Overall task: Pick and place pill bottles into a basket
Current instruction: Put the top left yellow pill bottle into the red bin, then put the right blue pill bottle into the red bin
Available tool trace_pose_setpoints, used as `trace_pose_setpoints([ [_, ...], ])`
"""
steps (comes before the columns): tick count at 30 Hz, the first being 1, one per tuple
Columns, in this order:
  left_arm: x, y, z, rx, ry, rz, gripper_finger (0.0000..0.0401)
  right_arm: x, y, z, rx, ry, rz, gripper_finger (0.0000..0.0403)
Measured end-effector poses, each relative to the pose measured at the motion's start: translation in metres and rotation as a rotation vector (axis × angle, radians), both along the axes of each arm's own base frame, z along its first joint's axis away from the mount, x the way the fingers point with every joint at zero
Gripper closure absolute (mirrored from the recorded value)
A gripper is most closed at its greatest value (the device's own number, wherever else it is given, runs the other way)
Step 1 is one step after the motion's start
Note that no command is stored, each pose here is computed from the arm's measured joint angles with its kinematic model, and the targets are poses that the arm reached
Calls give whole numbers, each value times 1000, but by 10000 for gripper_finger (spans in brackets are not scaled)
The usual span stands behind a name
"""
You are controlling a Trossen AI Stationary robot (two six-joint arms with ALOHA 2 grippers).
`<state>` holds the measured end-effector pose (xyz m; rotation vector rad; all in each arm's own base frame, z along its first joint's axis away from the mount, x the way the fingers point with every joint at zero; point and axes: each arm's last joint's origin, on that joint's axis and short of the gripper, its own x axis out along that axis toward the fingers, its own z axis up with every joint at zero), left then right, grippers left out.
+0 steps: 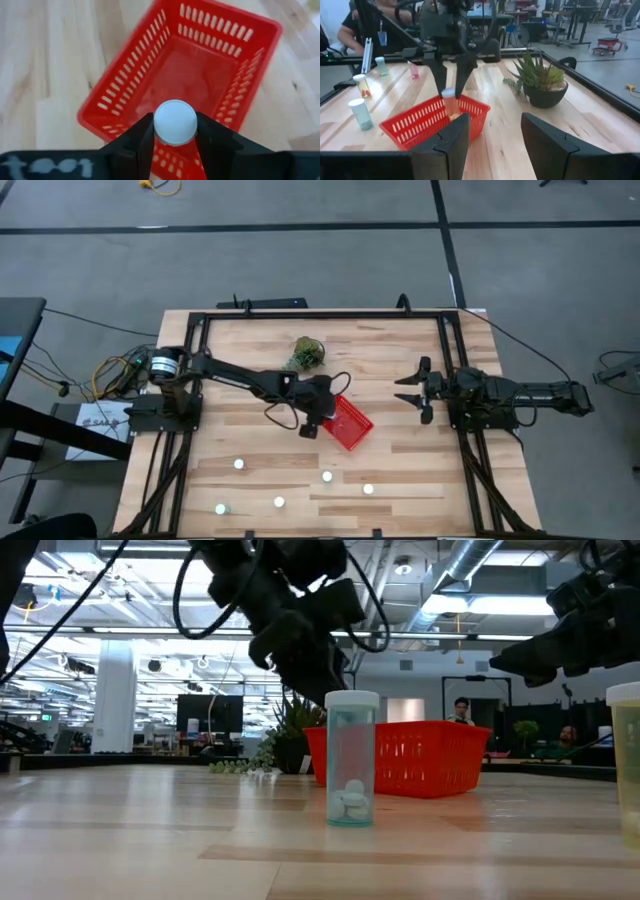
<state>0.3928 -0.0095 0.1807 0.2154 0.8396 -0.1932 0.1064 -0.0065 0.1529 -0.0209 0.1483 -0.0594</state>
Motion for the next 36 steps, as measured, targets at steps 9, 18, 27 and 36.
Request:
trace_pose_setpoints([
  [9,10,-1,-7,-10,33,-28,279,0,0,0,0,0,0,230],
  [18,10,1,-7,-9,29,-24,251,0,0,0,0,0,0,230],
  [27,7,7,-6,-9,51,-11,197,0,0,0,0,0,0,230],
  [36,-8,0,38,-24,-28,-48,167,0,0,0,0,0,0,230],
])
